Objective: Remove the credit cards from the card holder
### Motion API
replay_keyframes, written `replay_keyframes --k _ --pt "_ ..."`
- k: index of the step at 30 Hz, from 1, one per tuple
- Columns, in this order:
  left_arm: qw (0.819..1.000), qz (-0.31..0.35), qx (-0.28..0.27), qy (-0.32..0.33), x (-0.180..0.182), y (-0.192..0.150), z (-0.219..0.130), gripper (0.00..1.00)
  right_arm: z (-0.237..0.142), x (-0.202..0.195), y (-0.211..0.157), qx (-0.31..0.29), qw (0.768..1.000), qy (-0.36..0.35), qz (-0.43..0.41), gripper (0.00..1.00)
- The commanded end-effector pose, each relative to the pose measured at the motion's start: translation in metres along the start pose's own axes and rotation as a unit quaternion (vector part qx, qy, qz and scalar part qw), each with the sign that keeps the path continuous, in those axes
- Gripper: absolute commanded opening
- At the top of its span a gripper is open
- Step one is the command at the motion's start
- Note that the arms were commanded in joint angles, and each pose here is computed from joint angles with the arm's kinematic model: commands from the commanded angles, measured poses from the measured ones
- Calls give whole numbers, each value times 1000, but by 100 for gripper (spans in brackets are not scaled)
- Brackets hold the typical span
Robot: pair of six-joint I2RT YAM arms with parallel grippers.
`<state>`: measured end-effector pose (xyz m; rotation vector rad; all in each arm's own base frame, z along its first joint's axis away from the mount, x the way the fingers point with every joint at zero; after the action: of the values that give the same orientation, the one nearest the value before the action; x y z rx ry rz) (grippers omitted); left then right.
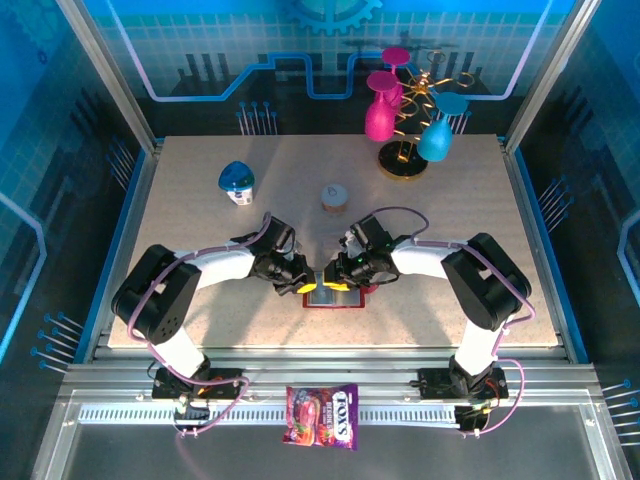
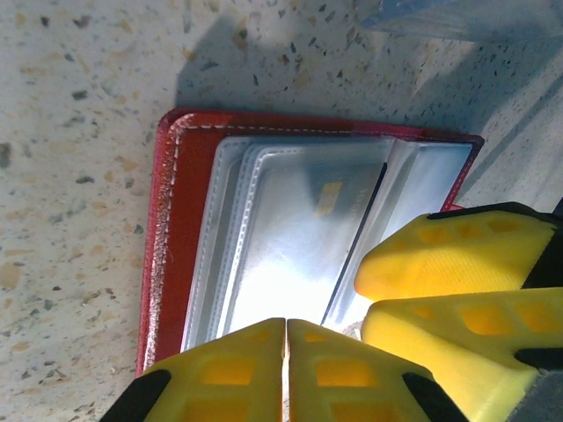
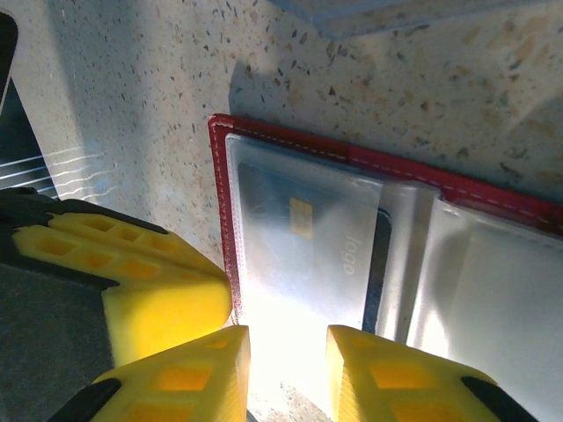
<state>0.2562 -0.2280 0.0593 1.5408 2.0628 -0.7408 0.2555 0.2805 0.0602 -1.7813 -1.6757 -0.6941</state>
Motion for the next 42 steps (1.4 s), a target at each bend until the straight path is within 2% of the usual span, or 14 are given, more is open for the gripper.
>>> replay_keyframes --k 1,42 --pt "1000 -7 20 12 12 -6 3 9 6 -2 -6 14 1000 1 5 30" --pt "998 -31 33 37 31 -11 13 7 0 -20 -8 10 998 -63 1 38"
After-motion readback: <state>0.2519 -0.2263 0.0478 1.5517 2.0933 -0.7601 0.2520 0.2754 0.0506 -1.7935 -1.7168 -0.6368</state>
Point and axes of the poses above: each hand's point on the last joint's axis, 136 mm out from that joint toward the fingers, its own z axis out along the fingers, its own x axis along the line the jaws close on, y = z × x, the point moved 3 cm from there along -z, back along the fingers, and after that the axes turned 2 degrees about z, right-handed, at the moved point
